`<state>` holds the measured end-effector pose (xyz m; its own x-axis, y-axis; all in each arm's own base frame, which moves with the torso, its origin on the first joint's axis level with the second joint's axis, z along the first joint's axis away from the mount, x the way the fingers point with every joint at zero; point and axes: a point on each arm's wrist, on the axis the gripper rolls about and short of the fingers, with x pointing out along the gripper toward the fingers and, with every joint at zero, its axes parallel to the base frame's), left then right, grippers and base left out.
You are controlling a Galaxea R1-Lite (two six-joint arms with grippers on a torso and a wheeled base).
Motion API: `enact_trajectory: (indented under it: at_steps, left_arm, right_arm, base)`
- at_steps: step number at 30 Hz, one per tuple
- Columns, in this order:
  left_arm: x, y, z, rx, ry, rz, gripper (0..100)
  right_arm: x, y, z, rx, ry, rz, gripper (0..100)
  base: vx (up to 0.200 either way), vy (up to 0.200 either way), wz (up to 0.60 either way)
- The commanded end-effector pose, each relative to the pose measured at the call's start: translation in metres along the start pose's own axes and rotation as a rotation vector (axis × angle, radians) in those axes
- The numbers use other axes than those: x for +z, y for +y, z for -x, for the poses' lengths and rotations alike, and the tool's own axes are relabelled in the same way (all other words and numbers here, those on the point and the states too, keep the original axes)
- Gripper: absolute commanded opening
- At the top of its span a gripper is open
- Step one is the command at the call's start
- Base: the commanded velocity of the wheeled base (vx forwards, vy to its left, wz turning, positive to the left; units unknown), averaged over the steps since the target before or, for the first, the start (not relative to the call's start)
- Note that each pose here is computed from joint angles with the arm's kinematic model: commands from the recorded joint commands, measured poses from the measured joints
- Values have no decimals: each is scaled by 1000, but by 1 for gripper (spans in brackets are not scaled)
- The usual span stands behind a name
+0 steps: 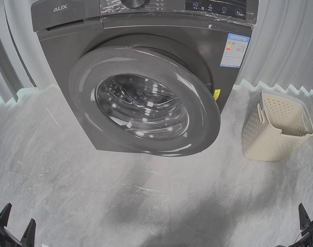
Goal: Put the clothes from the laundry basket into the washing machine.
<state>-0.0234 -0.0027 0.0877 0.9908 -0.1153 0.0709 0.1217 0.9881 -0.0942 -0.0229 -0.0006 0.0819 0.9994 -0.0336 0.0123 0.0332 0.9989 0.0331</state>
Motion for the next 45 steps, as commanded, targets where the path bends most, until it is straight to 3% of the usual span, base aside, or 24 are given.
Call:
enact_trajectory:
  at_steps: [1,3,4,5,7,10,12,13,14,18,20,23,28,31,32,39,45]
  left_arm:
    - [-5,0,0,-1,3,-2,100]
    - [-5,0,0,-5,3,-3,100]
    - [-5,0,0,-4,3,-5,100]
    - [-5,0,0,-13,4,-5,100]
    - [-5,0,0,-19,4,-5,100]
    - [-5,0,0,-22,5,-6,100]
    - [-5,0,0,-22,5,-6,100]
    - [-5,0,0,-22,5,-5,100]
    - [-5,0,0,-22,5,-5,100]
    - [-5,0,0,-22,5,-5,100]
    - [-5,0,0,-22,5,-5,100]
    - [-5,0,0,-22,5,-5,100]
    - [-5,0,0,-19,3,1,100]
    - [-5,0,0,-16,3,1,100]
    - [-5,0,0,-15,2,1,100]
    - [-5,0,0,-12,2,6,100]
    - [-5,0,0,-18,3,3,100]
  right_arm:
    - [25,1,8,13,-139,-20,100]
    - [49,1,16,27,-209,-35,100]
    - [50,1,17,28,-209,-35,100]
    - [61,2,15,70,-158,-30,100]
    - [63,4,10,111,-102,-27,100]
    - [62,8,-22,249,144,-63,100]
    - [62,8,-22,249,144,-63,100]
    - [65,11,-47,325,259,-87,100]
    - [66,12,-56,361,281,-88,100]
    - [73,17,-83,419,302,-84,100]
    - [78,27,-103,506,305,-82,100]
    - [76,40,-121,578,341,-82,100]
    - [71,66,-150,591,382,-95,100]
    - [69,77,-162,581,381,-121,100]
    - [67,88,-173,584,368,-141,100]
    - [46,110,-207,557,352,-138,100]
    - [33,119,-228,550,298,-148,100]
  base:
    - [200,0,0]
    - [100,0,0]
    - [0,0,0]
    - [0,0,0]
    - [0,0,0]
    - [0,0,0]
    - [0,0,0]
    - [0,0,0]
    - [0,0,0]
    - [0,0,0]
    - [0,0,0]
    - [0,0,0]
    - [0,0,0]
    - [0,0,0]
    - [0,0,0]
    - [0,0,0]
    - [0,0,0]
